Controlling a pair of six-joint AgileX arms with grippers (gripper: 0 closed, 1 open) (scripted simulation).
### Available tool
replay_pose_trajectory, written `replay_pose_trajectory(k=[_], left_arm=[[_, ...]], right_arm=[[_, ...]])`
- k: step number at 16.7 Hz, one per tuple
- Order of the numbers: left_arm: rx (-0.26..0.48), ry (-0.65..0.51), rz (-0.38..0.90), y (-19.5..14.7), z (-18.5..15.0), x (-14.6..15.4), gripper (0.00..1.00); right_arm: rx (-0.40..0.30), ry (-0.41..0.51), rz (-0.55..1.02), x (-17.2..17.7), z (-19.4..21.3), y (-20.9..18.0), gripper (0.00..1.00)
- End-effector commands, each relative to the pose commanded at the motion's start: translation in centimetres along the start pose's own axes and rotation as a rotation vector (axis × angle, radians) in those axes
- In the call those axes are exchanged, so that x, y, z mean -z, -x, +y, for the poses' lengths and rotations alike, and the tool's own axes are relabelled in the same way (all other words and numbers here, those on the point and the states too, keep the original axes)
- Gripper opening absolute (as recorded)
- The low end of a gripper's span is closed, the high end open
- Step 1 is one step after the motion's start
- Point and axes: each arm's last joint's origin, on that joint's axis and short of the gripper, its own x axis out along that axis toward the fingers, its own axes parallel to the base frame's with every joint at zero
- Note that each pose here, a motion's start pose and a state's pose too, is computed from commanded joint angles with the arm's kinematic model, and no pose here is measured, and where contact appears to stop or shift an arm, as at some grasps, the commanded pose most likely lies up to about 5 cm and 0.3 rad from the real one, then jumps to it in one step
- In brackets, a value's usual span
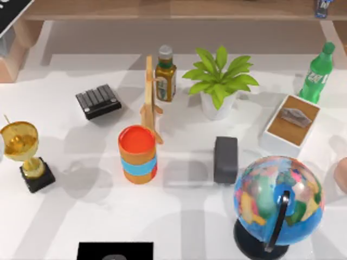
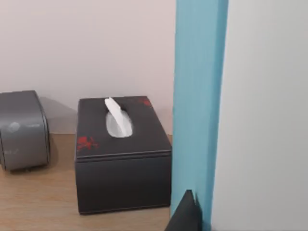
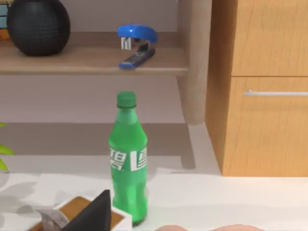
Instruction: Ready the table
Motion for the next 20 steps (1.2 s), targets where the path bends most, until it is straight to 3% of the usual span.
replay_pose_trajectory(k=[3, 4, 13, 20], left_arm=[[0.000, 0.000, 0.000, 0.0, 0.0, 0.0, 0.02], [0.000, 0.000, 0.000, 0.0, 0.0, 0.0, 0.00], [0.004, -0.001, -0.001, 0.2, -0.1, -0.1, 0.00], [0.003, -0.001, 0.000, 3.9, -0.1, -1.5, 0.00]], right_arm=[[0.000, 0.000, 0.000, 0.0, 0.0, 0.0, 1.00], [0.000, 0.000, 0.000, 0.0, 0.0, 0.0, 1.00], [0.000, 0.000, 0.000, 0.0, 0.0, 0.0, 1.00], [0.000, 0.000, 0.000, 0.0, 0.0, 0.0, 1.00]])
